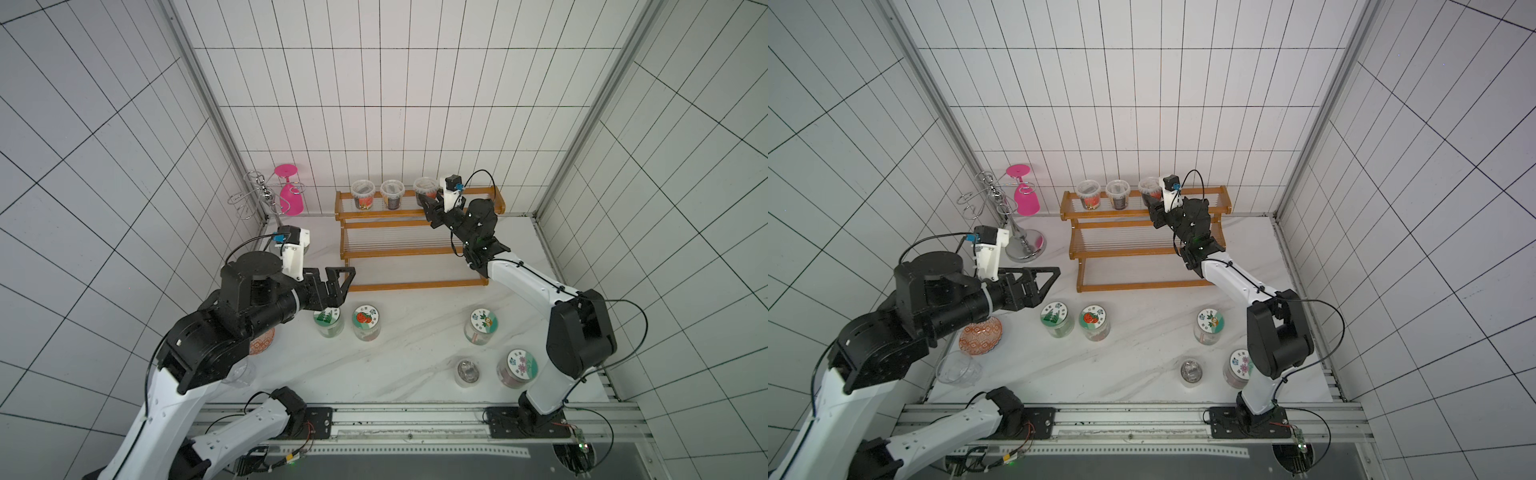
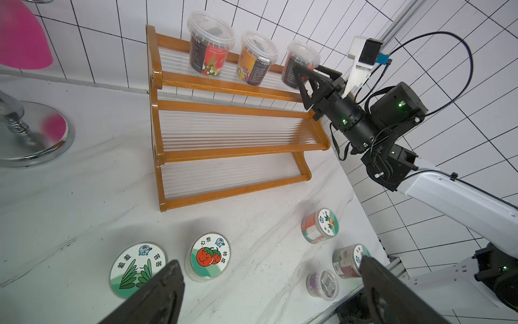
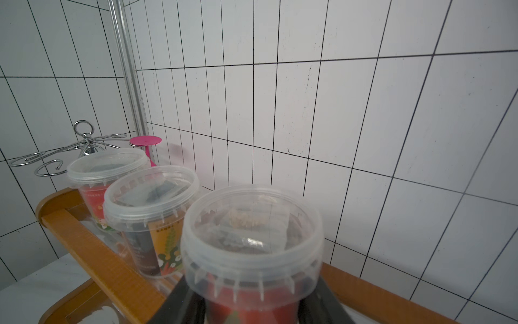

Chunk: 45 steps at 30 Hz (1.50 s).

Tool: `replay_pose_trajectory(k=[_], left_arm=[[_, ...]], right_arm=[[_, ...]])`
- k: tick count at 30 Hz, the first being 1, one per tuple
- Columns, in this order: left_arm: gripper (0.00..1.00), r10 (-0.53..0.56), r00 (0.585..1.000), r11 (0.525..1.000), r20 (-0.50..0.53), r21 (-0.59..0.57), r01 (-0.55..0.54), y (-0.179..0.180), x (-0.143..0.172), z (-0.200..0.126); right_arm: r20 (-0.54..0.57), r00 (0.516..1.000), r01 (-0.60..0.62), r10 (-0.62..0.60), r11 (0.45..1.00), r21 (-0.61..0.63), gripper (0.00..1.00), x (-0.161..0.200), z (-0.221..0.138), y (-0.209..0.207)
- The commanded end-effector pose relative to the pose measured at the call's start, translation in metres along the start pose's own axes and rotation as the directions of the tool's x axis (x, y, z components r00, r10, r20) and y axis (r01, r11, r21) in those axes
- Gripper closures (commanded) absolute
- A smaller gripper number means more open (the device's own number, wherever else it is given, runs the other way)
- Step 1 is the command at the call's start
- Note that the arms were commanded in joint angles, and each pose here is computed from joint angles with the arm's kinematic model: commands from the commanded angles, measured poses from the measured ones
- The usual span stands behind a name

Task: Place the seed container on the shelf
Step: Place the seed jar on the shelf.

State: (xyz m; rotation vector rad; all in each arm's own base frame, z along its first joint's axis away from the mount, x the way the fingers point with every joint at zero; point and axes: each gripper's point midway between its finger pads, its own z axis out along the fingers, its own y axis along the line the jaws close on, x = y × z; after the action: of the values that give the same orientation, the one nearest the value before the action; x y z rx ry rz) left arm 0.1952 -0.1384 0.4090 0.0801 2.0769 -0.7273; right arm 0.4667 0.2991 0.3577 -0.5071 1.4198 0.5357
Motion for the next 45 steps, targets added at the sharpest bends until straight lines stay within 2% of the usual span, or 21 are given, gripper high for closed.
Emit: replay_pose_trajectory(k=[1, 6, 13, 25, 29, 32, 36, 45], left_arm=[[0.01, 0.012, 0.999, 1.0, 0.046, -0.011, -0.011, 0.003, -0.007, -0.004], [0.02, 0.013, 0.998, 1.0, 0.06, -0.025, -0.012, 0.006, -0.008, -0.007], [0.02, 0.009, 0.998, 0.999, 0.067, -0.036, -0.007, 0.009, -0.008, -0.008], [0.01, -0.003, 0.997, 0.999, 0.077, -0.049, 0.007, 0.012, -0.007, -0.009], [0.02, -0.004, 0.997, 0.999, 0.077, -0.045, 0.008, 0.012, -0.007, -0.009], [0.01, -0.006, 0.997, 0.999, 0.075, -0.043, 0.01, 0.012, -0.006, -0.008], [0.02, -0.011, 0.997, 0.999, 0.07, -0.041, 0.014, 0.013, -0.003, -0.005], [0.02, -0.011, 0.997, 0.999, 0.071, -0.049, 0.014, 0.015, -0.002, -0.007]], right_arm=[[0.045, 0.999, -0.009, 0.009, 1.0, 0.007, 0.51, -0.023, 0.006, -0.004], [0.024, 1.0, -0.013, 0.013, 1.0, 0.007, 0.49, -0.015, 0.009, -0.004], [0.014, 1.0, -0.014, 0.014, 1.0, 0.015, 0.33, -0.013, 0.009, -0.006], [-0.012, 1.0, 0.017, -0.017, 1.0, 0.006, 0.2, -0.015, 0.001, -0.003], [-0.017, 0.999, 0.033, -0.033, 0.999, 0.024, 0.21, -0.017, -0.005, -0.006], [-0.016, 0.999, 0.045, -0.045, 0.998, 0.035, 0.3, -0.018, -0.009, -0.007], [-0.023, 0.998, 0.055, -0.054, 0.998, 0.043, 0.36, -0.016, -0.008, -0.009], [-0.049, 0.997, 0.056, -0.054, 0.998, 0.034, 0.39, -0.009, 0.006, -0.012]])
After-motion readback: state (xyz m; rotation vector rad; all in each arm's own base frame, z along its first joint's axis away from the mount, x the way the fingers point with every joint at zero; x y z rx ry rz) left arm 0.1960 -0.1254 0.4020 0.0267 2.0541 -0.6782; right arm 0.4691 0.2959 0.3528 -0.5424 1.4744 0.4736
